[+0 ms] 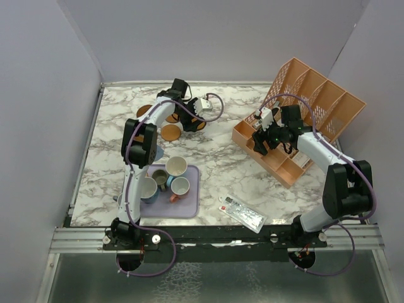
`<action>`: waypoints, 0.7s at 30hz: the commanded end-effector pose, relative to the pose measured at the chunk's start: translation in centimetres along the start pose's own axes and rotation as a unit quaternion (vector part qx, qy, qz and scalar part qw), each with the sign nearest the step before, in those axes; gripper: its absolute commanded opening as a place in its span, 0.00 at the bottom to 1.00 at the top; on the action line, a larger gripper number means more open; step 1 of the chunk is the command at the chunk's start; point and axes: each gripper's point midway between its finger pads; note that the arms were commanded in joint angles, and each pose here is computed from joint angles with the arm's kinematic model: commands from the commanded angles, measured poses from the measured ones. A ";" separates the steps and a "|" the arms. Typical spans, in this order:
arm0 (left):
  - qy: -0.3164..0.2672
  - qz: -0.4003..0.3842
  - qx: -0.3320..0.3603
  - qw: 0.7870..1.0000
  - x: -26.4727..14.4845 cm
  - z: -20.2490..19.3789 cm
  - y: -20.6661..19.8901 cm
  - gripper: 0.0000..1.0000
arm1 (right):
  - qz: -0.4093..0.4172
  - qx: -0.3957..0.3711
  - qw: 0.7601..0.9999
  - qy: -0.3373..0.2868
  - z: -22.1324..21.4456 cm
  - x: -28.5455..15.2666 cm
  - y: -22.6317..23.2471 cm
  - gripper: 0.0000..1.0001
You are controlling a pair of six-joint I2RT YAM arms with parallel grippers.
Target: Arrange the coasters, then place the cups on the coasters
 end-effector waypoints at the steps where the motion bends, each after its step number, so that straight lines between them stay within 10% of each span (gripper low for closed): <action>1: 0.021 0.033 -0.030 0.999 1.4 -1.4 2.0 0.73 | 0.003 -0.006 1.000 -0.008 0.9 -0.2 -0.4 0.75; 21: 0.011 0.104 -0.058 0.993 0.6 -1.4 5.6 0.75 | 0.003 -0.007 1.000 -0.013 1.2 -0.5 -0.3 0.75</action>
Point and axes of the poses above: each gripper's point midway between its finger pads, its own x axis out along the fingers, its own y axis along the line the jaws close on, z = x × y, and after that the axes turned 8 degrees about -x, right-handed
